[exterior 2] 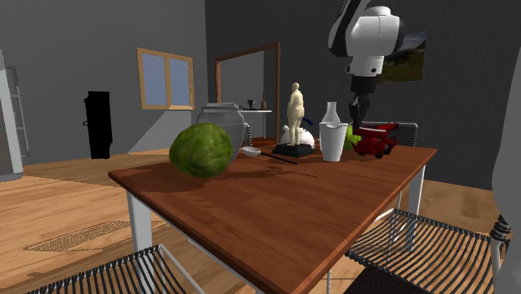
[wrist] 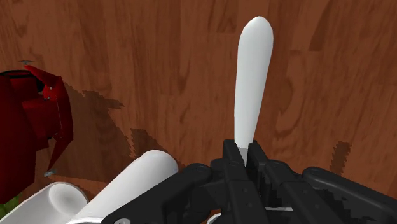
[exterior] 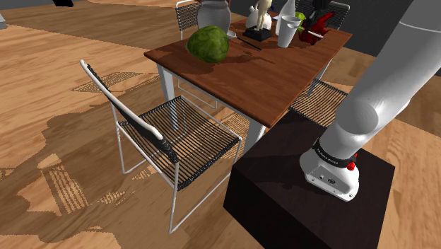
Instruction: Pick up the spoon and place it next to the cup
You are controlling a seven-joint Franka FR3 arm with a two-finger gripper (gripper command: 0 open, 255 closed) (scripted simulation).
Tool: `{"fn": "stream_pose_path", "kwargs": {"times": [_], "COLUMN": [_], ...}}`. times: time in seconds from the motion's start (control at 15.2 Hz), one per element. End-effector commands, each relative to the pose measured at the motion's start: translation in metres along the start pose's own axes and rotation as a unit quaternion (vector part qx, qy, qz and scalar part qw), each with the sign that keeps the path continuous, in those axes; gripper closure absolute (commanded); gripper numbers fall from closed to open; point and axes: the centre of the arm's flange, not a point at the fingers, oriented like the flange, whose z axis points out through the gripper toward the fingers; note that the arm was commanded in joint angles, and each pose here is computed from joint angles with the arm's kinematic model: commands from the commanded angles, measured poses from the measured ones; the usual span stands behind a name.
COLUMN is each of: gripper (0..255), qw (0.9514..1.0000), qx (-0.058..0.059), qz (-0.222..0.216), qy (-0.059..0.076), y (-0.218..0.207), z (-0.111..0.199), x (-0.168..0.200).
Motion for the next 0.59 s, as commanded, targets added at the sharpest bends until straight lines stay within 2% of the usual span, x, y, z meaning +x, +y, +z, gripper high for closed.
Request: {"fn": "stream_pose_path", "kwargs": {"times": [0.0, 0.53], "gripper": [255, 255], "qw": [1.0, 1.0], "qx": [0.0, 0.0], "qz": [0.0, 0.0], "qy": [0.0, 0.0], "y": [-0.001, -0.007], "z": [0.01, 0.052], "x": [-0.002, -0.008]}}
